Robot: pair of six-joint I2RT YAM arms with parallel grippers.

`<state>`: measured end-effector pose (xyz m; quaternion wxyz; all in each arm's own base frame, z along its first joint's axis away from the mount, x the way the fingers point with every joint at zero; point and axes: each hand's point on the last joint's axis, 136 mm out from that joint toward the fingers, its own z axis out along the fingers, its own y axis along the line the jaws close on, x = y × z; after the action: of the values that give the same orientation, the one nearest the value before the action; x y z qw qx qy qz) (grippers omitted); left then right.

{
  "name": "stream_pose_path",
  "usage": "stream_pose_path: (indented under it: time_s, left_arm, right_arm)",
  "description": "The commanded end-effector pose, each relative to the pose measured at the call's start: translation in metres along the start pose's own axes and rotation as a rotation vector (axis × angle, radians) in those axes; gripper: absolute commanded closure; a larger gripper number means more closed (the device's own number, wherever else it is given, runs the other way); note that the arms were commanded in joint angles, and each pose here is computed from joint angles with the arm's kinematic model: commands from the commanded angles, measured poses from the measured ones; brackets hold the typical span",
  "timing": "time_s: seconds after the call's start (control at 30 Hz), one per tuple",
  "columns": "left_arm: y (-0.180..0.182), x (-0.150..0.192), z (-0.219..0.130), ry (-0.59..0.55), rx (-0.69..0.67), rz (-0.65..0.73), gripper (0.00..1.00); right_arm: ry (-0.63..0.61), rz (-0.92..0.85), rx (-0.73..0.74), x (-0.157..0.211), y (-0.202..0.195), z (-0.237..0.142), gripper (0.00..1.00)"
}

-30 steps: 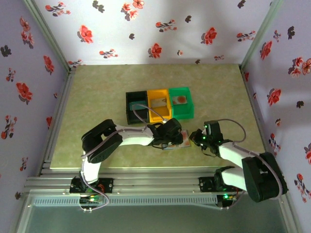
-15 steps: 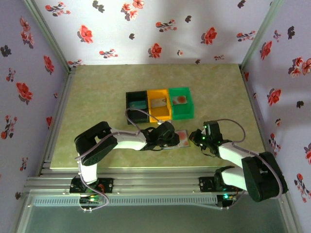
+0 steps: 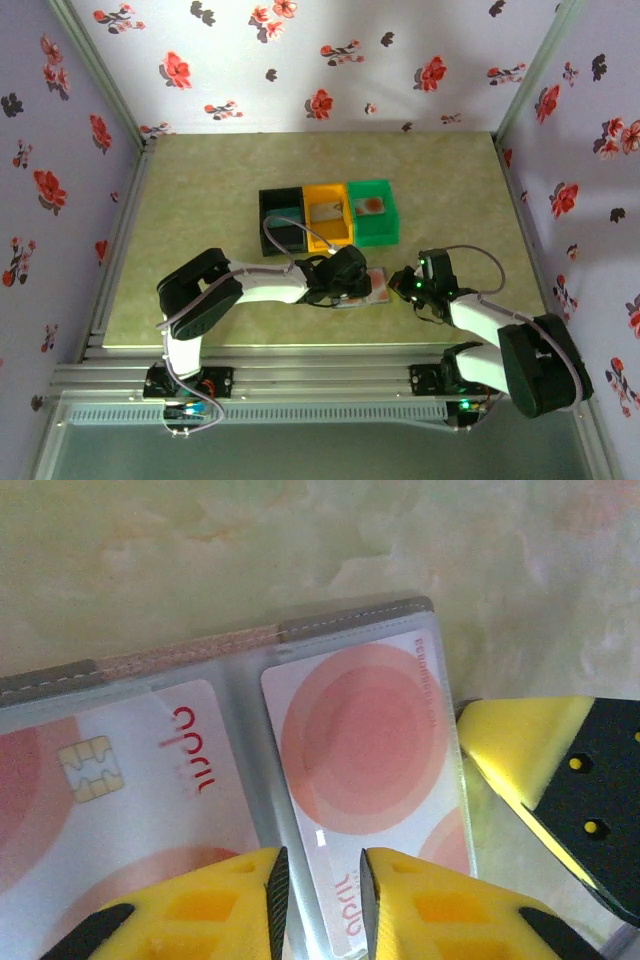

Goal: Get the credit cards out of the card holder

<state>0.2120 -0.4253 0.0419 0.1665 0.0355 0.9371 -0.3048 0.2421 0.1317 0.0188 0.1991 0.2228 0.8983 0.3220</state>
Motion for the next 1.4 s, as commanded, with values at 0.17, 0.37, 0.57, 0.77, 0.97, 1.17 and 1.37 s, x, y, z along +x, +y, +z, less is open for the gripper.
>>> stream_pose_path:
  time_s: [0.17,0.37,0.57,0.77,0.97,1.17,1.37]
  left_arm:
    - [-0.01,-0.003,0.0,0.02,-0.002,0.0,0.7]
    - [-0.004,0.003,0.01,0.053,-0.031,-0.008,0.69]
    - [0.005,0.009,0.017,0.078,-0.067,-0.012,0.69]
    - [0.019,0.014,0.017,0.087,-0.112,-0.02,0.69]
    - [0.029,0.016,0.016,0.097,-0.168,-0.011,0.69]
    - [0.034,0.018,0.015,0.11,-0.219,0.008,0.68]
    - [0.031,0.02,0.019,0.122,-0.223,0.015,0.68]
  right_arm:
    - [0.084,0.047,0.133,0.029,-0.037,0.001,1.0]
    - [0.086,0.044,0.134,0.029,-0.037,0.001,1.0]
    - [0.086,0.043,0.131,0.029,-0.037,0.001,1.0]
    - [0.085,0.041,0.133,0.029,-0.037,0.001,1.0]
    - [0.083,0.04,0.133,0.029,-0.037,0.001,1.0]
    - [0.084,0.039,0.135,0.029,-0.037,0.001,1.0]
    - [0.086,0.037,0.133,0.028,-0.035,0.001,1.0]
